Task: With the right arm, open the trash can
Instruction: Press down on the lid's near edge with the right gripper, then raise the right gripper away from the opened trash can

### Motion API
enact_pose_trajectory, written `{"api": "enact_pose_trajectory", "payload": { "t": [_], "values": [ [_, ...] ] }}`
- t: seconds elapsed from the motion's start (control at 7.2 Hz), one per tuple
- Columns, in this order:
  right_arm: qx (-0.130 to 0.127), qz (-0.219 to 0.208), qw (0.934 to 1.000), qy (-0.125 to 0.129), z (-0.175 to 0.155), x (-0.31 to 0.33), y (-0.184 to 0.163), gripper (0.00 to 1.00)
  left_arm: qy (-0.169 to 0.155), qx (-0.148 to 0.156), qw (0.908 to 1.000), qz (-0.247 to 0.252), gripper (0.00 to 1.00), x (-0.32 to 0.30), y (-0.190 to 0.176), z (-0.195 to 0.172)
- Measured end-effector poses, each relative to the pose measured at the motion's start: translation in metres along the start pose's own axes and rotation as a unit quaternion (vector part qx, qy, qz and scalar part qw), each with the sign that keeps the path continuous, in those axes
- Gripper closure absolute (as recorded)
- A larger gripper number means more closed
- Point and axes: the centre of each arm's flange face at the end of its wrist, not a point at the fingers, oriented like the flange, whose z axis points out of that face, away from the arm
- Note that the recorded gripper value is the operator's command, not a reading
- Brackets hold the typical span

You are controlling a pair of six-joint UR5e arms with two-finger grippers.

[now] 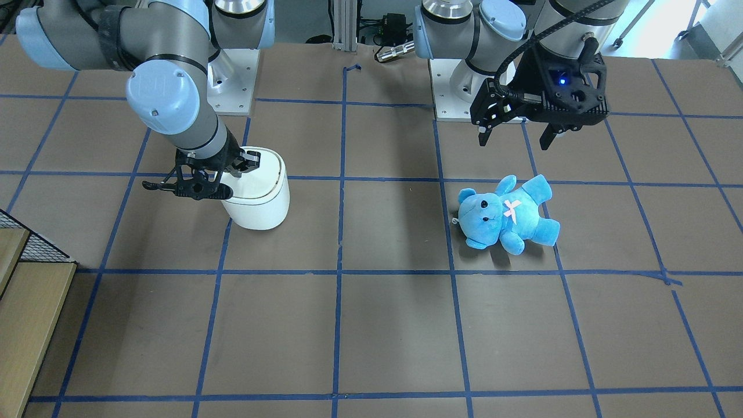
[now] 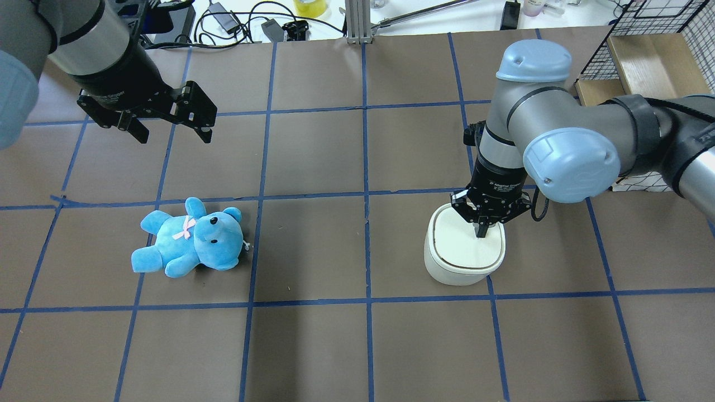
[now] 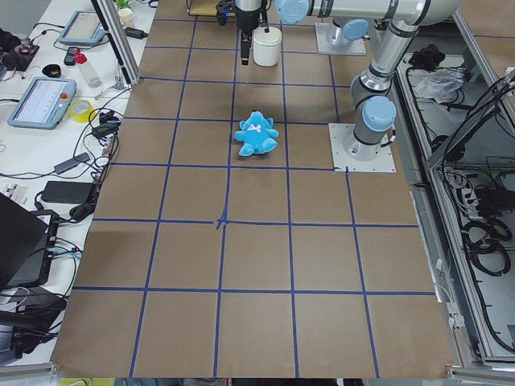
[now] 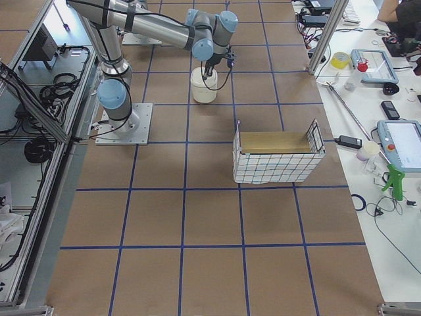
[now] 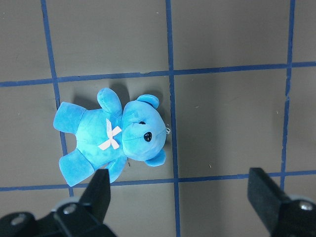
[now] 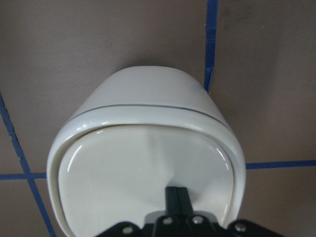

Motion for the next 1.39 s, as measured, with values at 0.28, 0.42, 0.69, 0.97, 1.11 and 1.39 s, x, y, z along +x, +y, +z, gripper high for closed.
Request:
{"api": "enact_pose_trajectory", "payload": {
  "t": [0.28,0.42,0.69,0.97,1.11,1.39],
  "values": [
    [-0.006,0.031,0.9995,-0.003,-0.038,-0.003,0.003,1.0,0.0,0.0,1.0,0.0,0.0,0.0,0.0,0.0],
    [-0.011,0.036,0.9993,-0.003,-0.064,-0.004,0.006,0.85,0.0,0.0,1.0,0.0,0.0,0.0,0.0,0.0],
    [0.006,0.035,0.9994,-0.004,-0.106,-0.004,0.016,0.2,0.0,0.0,1.0,0.0,0.0,0.0,0.0,0.0],
    [0.074,0.014,0.9971,-0.001,-0.15,-0.002,0.019,0.0,0.0,0.0,1.0,0.0,0.0,0.0,0.0,0.0],
    [0.113,-0.008,0.9935,0.005,-0.168,0.001,0.016,0.0,0.0,0.0,1.0,0.0,0.0,0.0,0.0,0.0],
    [0.153,-0.044,0.9872,0.015,-0.183,0.008,0.009,0.0,0.0,0.0,1.0,0.0,0.0,0.0,0.0,0.0]
  ]
}}
